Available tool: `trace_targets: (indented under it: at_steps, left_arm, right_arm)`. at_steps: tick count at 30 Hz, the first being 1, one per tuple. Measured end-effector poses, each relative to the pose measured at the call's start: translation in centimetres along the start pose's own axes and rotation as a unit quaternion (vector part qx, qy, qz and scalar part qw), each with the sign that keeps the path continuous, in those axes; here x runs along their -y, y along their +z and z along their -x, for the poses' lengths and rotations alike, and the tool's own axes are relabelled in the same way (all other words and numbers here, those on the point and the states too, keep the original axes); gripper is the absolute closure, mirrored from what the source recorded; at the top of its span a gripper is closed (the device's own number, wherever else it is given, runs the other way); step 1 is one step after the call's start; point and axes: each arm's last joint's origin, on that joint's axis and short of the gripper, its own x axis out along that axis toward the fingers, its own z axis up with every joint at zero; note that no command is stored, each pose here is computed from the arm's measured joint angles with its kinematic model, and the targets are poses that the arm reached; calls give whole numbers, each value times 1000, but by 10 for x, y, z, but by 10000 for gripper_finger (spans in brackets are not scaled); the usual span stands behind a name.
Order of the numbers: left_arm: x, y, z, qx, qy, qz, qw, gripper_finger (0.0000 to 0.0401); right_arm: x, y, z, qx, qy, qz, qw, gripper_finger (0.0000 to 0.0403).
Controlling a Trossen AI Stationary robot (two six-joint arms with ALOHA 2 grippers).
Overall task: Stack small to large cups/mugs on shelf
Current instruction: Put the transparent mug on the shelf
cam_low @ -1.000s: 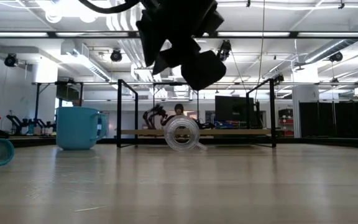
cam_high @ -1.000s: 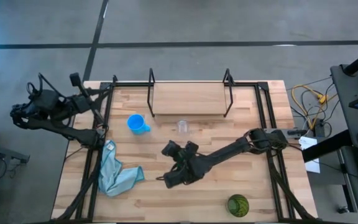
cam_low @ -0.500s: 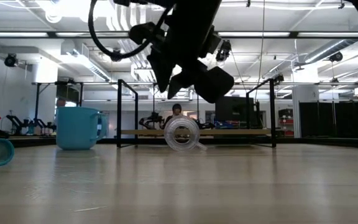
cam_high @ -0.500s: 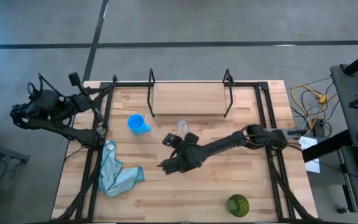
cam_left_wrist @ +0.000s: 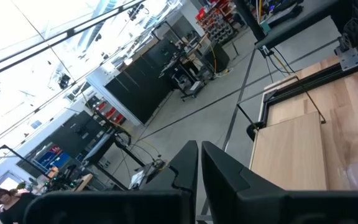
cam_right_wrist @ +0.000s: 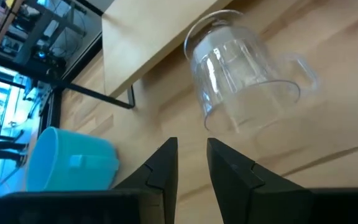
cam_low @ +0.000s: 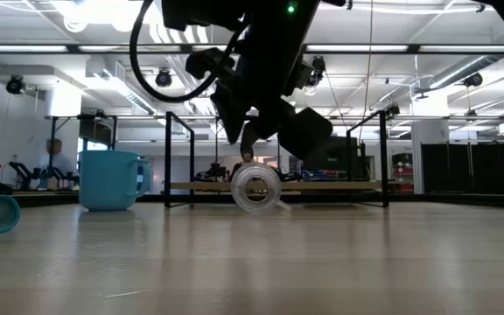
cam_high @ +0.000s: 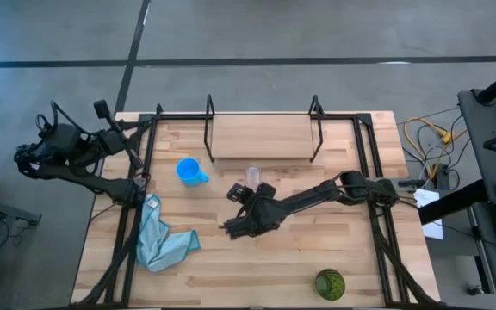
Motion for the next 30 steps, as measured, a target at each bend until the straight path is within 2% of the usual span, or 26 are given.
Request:
trace_targets:
  at_steps: [15,30]
  left_arm:
    - [-1,-1,2,2,1,2,1000,393]
    - [-1,-1,2,2,2,2,1000,393]
  right_arm:
    - [12,-12,-24,16,-16,13,1000,321]
    - [11,-9,-33,28,-20,19,999,321]
